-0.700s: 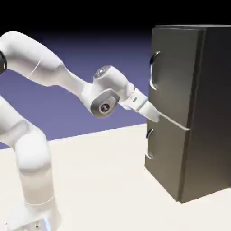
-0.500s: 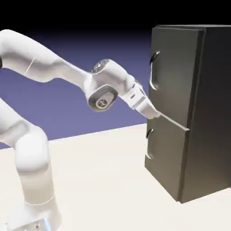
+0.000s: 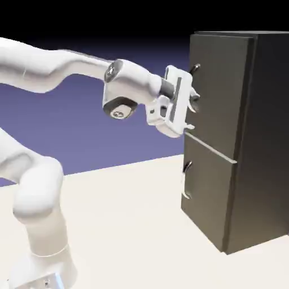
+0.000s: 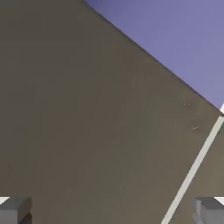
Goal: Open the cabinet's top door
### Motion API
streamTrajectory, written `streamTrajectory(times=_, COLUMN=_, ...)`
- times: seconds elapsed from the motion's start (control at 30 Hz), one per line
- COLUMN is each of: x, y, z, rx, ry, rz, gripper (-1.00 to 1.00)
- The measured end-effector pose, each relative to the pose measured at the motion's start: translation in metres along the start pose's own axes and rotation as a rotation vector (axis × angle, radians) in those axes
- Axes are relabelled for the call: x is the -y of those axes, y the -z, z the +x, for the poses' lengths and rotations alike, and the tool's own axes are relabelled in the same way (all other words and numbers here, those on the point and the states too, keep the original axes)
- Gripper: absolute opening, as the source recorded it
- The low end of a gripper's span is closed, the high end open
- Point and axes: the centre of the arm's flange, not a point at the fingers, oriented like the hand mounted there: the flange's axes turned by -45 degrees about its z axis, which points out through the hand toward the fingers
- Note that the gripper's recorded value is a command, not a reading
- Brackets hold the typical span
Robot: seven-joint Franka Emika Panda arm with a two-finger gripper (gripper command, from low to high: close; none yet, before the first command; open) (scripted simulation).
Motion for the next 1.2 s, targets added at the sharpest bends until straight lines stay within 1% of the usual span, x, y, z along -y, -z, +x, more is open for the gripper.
streamTrajectory(times=0.27, x=0.014, y=0.017, z=-0.007, rx=-0.026, ry=-0.405, rz=0.107, gripper=1.00)
streamTrajectory(times=0.57, x=0.024, y=0.026, z=-0.028, rx=-0.004, ry=-0.846, rz=0.232, gripper=1.00)
streamTrajectory(times=0.87, x=0.030, y=0.023, z=-0.062, rx=0.067, ry=-1.272, rz=0.345, gripper=1.00)
streamTrajectory(times=1.2, x=0.031, y=0.003, z=-0.110, rx=0.195, ry=-1.732, rz=0.440, gripper=1.00)
